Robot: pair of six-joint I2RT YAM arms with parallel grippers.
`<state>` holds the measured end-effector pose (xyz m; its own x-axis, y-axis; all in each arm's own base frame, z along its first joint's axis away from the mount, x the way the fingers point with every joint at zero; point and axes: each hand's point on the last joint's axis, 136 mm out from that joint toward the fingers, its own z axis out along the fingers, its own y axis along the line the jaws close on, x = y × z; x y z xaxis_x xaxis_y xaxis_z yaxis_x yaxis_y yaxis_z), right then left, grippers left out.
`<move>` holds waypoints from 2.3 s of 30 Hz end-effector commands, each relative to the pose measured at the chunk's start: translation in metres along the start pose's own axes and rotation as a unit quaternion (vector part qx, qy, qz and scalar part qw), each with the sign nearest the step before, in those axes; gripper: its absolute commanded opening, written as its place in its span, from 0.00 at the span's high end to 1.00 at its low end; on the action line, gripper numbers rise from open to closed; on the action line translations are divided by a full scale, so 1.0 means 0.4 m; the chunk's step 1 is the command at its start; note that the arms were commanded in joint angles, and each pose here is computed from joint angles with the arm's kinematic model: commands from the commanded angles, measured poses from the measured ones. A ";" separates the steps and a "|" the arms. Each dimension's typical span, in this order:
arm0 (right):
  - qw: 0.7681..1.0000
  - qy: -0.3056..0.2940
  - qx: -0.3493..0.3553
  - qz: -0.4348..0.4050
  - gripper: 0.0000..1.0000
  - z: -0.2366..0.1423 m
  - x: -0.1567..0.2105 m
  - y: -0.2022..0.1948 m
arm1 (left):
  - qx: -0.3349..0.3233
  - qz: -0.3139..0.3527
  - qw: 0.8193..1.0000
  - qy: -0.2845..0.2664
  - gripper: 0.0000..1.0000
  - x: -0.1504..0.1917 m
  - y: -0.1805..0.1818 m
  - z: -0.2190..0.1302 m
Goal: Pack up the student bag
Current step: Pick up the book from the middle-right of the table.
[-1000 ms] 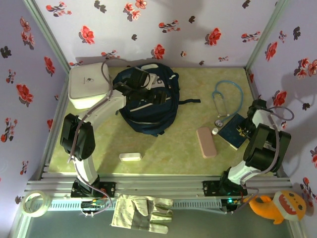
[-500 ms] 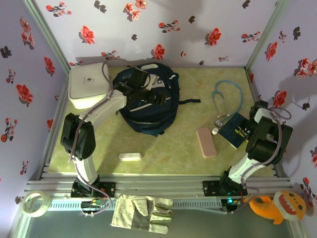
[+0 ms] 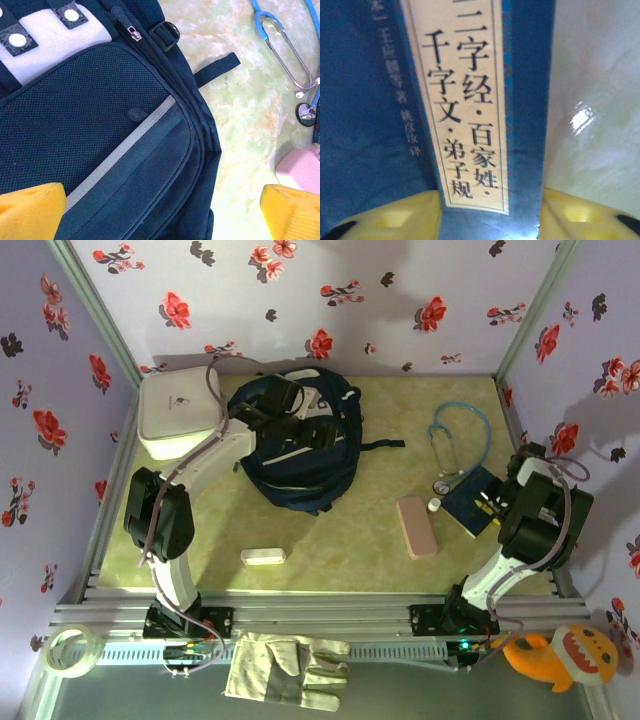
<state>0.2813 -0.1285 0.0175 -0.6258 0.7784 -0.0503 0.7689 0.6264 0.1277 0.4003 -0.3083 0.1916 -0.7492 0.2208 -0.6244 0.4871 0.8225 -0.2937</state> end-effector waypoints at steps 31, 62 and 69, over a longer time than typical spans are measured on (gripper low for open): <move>0.965 -0.207 -0.161 -0.018 1.00 -0.354 -0.091 0.159 | 0.002 -0.004 1.000 -0.004 0.00 -0.020 -0.002 -0.004; 0.814 -0.025 -0.511 -0.276 1.00 -0.522 0.349 0.794 | 0.213 -0.207 0.955 -0.013 0.00 -0.070 -0.014 0.009; 0.777 0.035 -0.549 -0.305 1.00 -0.520 0.444 0.826 | 0.247 -0.210 0.946 0.003 0.01 -0.075 -0.032 0.038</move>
<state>0.4010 0.1923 0.2393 -0.8584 0.3627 -0.3628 -0.1361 0.5209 0.8427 0.4194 -0.3245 0.1880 -0.9251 -0.0737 -0.3726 0.2721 0.5556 -0.7857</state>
